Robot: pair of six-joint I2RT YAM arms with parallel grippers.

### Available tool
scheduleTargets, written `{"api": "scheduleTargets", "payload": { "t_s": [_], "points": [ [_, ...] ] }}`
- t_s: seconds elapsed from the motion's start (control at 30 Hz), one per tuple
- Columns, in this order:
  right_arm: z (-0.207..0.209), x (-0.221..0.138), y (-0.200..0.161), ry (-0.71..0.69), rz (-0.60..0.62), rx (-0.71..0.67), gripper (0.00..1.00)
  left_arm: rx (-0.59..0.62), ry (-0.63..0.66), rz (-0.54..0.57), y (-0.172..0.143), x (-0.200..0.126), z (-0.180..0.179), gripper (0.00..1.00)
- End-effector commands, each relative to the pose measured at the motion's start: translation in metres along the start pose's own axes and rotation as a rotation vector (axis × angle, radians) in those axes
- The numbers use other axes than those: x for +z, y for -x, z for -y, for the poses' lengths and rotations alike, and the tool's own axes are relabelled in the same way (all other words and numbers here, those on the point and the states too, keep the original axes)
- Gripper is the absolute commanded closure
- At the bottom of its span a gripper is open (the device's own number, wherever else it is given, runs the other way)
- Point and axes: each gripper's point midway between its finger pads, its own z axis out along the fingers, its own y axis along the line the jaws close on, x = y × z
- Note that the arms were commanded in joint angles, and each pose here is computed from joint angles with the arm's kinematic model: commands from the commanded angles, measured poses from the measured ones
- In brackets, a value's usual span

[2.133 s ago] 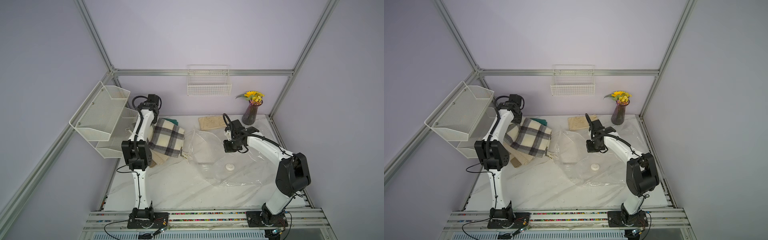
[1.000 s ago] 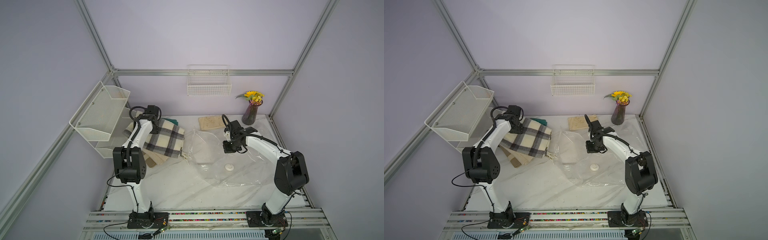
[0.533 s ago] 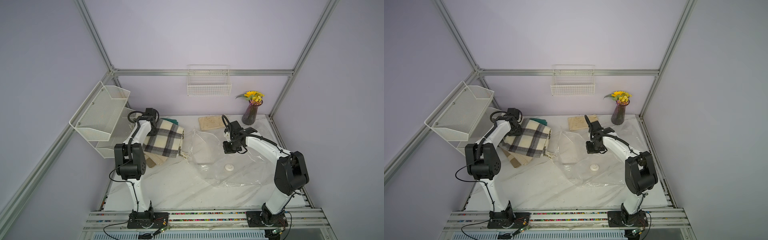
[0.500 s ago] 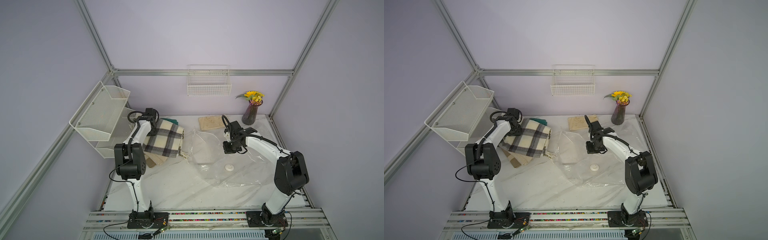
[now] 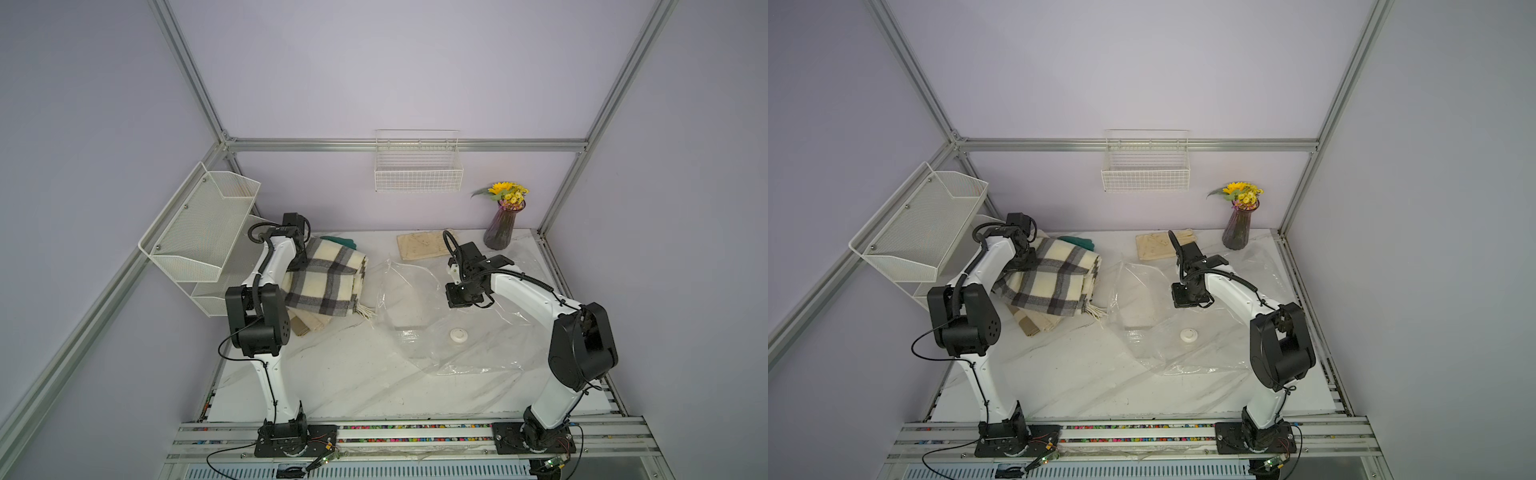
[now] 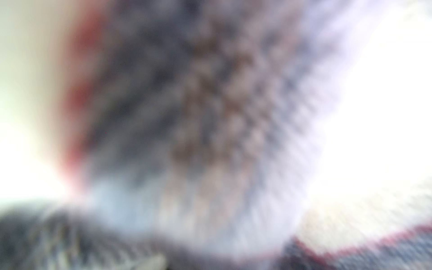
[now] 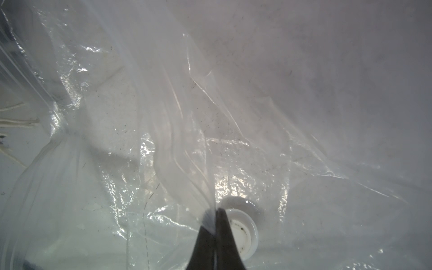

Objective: Take the scarf out of the vacuum bag
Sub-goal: Place the scarf at the center of the board.

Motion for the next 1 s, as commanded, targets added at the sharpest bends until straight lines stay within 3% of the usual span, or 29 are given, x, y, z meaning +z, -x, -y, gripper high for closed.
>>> {"api": "scheduleTargets", "payload": {
  "t_s": [0.0,0.13,0.4,0.57,0.8,0.97],
  "points": [
    [-0.004,-0.003,-0.001,0.008,0.007,-0.023,1.00,0.045,0.048,0.142,0.034,-0.046,-0.002,0.82],
    [-0.003,-0.003,-0.001,0.005,0.008,-0.028,1.00,0.104,0.123,0.211,0.054,-0.071,-0.002,0.83],
    [-0.003,-0.005,-0.001,0.005,0.015,-0.020,1.00,0.164,0.228,0.194,0.061,-0.055,-0.013,0.89],
    [-0.003,-0.005,-0.002,0.003,0.014,-0.019,1.00,0.165,0.219,0.153,0.056,-0.045,-0.019,0.88],
    [-0.003,-0.004,-0.001,0.005,0.014,-0.018,1.00,0.150,0.044,0.109,0.024,-0.061,-0.007,0.03],
    [-0.005,-0.006,0.000,0.009,0.018,-0.022,1.00,0.186,-0.057,0.012,-0.007,-0.061,0.006,0.00]
  ]
}}
